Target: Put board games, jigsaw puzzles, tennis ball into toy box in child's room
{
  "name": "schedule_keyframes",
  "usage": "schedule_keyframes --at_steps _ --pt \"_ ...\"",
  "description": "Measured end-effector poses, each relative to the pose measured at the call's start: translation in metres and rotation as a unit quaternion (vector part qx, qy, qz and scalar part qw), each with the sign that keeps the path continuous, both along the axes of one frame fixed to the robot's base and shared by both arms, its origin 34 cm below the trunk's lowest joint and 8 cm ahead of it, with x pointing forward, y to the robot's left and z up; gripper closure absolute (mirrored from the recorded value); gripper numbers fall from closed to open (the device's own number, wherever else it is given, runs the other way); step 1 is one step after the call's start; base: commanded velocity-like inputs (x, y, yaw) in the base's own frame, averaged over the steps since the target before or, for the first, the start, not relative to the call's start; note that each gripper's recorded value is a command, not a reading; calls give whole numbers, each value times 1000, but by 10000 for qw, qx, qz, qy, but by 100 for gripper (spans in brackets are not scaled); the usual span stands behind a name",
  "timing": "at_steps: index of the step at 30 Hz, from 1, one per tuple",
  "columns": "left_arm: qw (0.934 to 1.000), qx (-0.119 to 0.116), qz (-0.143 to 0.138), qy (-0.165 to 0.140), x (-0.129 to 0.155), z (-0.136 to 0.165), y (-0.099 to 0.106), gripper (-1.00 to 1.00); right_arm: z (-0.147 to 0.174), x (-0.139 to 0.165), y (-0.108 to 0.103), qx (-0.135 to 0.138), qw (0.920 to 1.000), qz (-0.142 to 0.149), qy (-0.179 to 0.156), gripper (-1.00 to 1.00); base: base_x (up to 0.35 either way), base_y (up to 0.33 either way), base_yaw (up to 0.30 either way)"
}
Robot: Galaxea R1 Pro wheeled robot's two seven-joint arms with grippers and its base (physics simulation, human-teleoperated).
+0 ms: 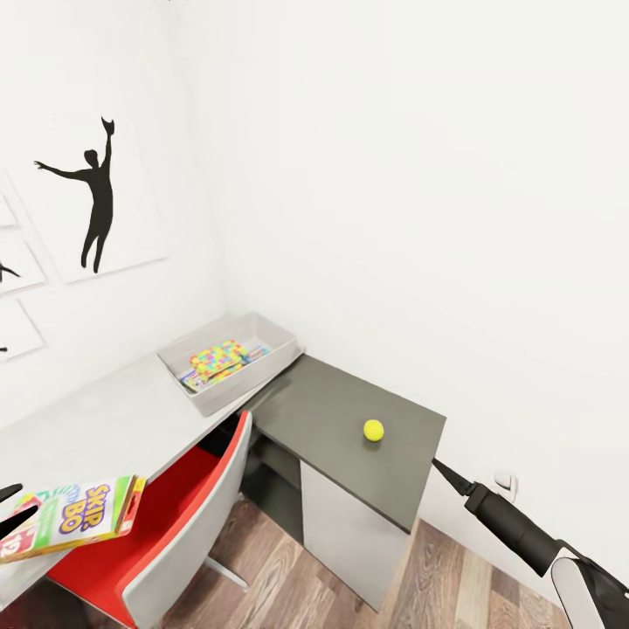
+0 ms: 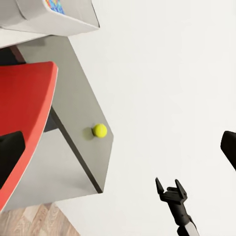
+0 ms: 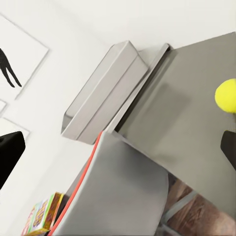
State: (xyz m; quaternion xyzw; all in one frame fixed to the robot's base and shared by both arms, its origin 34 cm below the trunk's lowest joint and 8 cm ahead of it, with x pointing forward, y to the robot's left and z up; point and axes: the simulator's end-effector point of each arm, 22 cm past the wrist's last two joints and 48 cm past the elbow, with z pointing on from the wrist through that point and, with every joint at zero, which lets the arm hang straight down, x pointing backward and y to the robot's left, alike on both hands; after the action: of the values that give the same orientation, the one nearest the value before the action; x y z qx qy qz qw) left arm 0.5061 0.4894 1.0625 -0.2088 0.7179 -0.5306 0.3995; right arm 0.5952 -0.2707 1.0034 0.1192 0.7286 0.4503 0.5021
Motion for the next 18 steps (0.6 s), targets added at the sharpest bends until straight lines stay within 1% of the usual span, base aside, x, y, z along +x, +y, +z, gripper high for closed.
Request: schedule_keyframes --at_steps 13,18 --pt "10000 -6 2 11 0 -1 0 -100 0 0 0 1 10000 -6 5 -100 -22 10 0" --pt "10000 20 -15 76 -1 -5 -2 -100 0 0 1 0 10000 -1 7 -100 -2 1 0"
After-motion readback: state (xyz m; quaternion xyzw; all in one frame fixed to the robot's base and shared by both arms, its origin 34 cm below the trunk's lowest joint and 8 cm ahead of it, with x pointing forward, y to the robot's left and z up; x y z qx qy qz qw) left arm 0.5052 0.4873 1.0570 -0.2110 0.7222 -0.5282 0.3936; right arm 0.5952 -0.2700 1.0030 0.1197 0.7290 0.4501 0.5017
